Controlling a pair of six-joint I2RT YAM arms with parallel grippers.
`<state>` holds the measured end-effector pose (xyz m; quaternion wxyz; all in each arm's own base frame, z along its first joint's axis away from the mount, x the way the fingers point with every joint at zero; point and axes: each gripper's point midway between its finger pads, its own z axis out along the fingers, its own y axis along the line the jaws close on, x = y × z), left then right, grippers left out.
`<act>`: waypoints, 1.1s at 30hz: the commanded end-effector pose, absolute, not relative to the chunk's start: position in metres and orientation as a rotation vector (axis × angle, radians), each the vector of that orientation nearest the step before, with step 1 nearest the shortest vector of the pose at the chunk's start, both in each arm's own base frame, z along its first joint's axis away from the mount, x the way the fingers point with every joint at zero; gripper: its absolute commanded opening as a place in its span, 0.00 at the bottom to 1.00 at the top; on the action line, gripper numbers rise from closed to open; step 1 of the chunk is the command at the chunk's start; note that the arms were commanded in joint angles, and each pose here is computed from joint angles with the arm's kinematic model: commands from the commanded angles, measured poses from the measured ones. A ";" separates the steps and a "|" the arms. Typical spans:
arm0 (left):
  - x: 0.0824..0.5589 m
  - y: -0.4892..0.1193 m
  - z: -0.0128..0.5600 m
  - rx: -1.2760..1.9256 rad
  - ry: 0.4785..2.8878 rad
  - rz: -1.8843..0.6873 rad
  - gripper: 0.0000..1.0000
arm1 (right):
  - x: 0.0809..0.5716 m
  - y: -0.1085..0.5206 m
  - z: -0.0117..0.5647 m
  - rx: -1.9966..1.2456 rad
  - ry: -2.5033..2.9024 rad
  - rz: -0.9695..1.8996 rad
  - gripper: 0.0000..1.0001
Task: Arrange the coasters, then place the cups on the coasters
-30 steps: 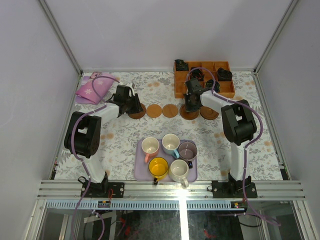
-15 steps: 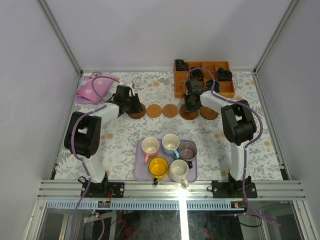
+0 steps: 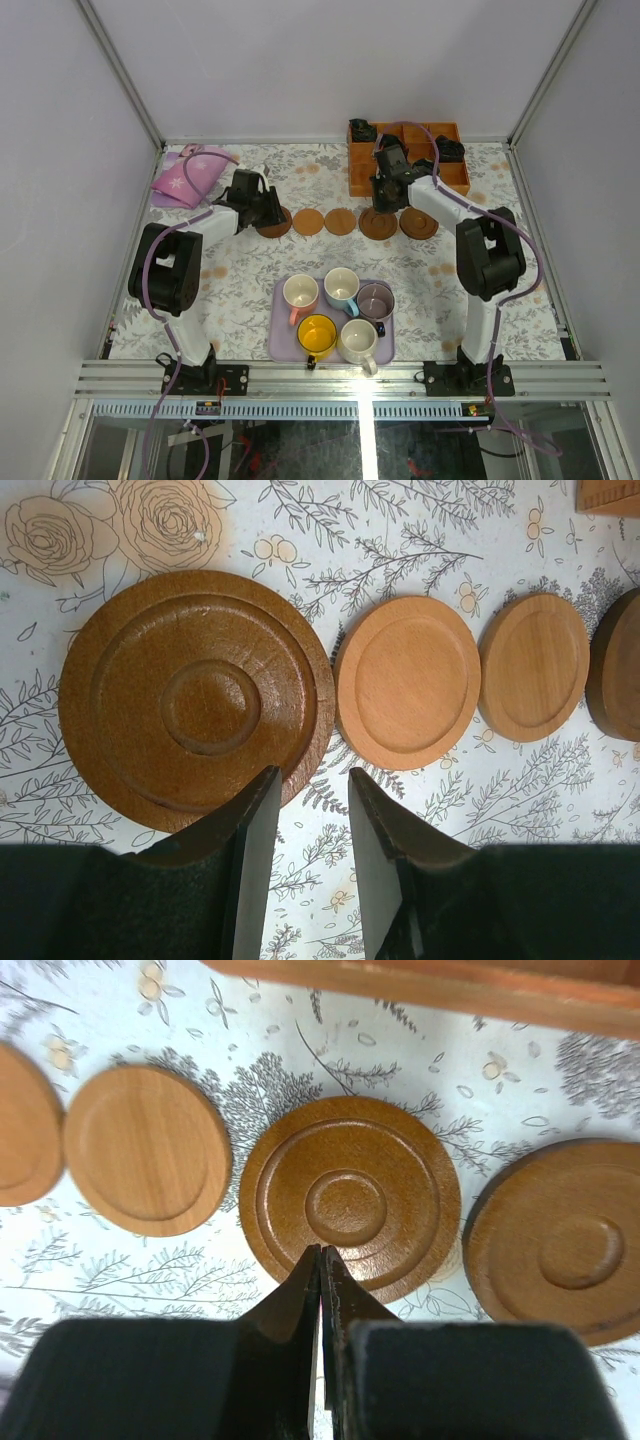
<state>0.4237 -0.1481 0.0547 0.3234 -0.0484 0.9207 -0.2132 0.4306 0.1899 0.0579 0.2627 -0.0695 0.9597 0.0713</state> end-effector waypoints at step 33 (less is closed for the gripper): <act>0.473 -0.116 0.051 -0.250 2.371 -0.452 0.32 | 0.441 0.039 0.268 0.296 1.788 -0.365 0.57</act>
